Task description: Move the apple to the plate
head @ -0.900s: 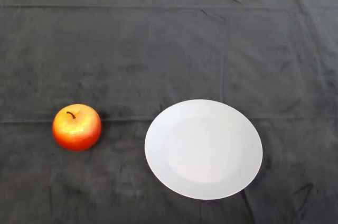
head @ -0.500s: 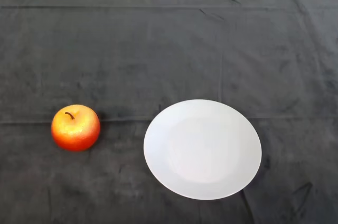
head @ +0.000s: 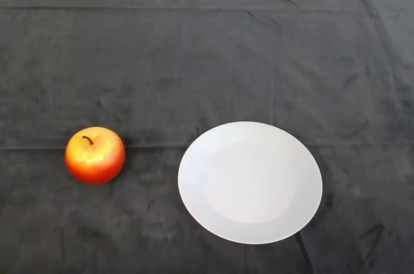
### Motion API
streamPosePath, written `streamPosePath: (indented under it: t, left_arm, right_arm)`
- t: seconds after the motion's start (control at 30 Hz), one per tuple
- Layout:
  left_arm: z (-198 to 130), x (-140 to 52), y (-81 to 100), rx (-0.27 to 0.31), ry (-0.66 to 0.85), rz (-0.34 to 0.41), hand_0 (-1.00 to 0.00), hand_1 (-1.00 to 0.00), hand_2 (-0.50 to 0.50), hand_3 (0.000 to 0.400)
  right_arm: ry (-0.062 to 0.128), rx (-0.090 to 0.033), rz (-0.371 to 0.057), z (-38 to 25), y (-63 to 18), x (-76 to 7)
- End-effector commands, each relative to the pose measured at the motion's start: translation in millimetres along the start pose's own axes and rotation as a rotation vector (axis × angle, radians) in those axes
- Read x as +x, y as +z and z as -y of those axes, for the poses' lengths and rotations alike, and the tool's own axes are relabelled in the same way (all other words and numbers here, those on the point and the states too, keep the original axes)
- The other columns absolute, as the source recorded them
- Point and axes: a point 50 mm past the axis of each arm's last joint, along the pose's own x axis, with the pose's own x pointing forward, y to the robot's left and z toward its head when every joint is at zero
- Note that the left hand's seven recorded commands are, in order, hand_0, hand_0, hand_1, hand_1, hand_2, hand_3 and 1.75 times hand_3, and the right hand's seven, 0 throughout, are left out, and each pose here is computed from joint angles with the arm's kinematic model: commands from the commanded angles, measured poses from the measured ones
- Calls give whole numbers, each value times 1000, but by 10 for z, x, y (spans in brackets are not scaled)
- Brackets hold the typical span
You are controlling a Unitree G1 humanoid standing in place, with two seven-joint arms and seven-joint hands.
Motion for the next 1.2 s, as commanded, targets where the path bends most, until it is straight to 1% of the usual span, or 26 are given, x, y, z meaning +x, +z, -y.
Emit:
streamPosePath:
  t: [0.03,0.33,0.67,0.87,1.2]
  left_arm:
    - [168,40,-9,4,-81,-4,0,0,0,0]
    - [424,-41,-183,45,-229,-97,0,0,0,0]
    - [757,-219,-376,93,-404,-172,0,0,0,0]
    - [947,-335,-460,121,-523,-204,0,0,0,0]
    - [1106,-455,-505,156,-679,-226,0,0,0,0]
  right_arm:
    - [32,0,35,-74,101,-11]
    - [32,-1,35,-74,100,-11]
    - [31,-1,35,-73,99,-11]
    - [31,-2,36,-73,99,-10]
    - [31,-3,36,-72,98,-10]
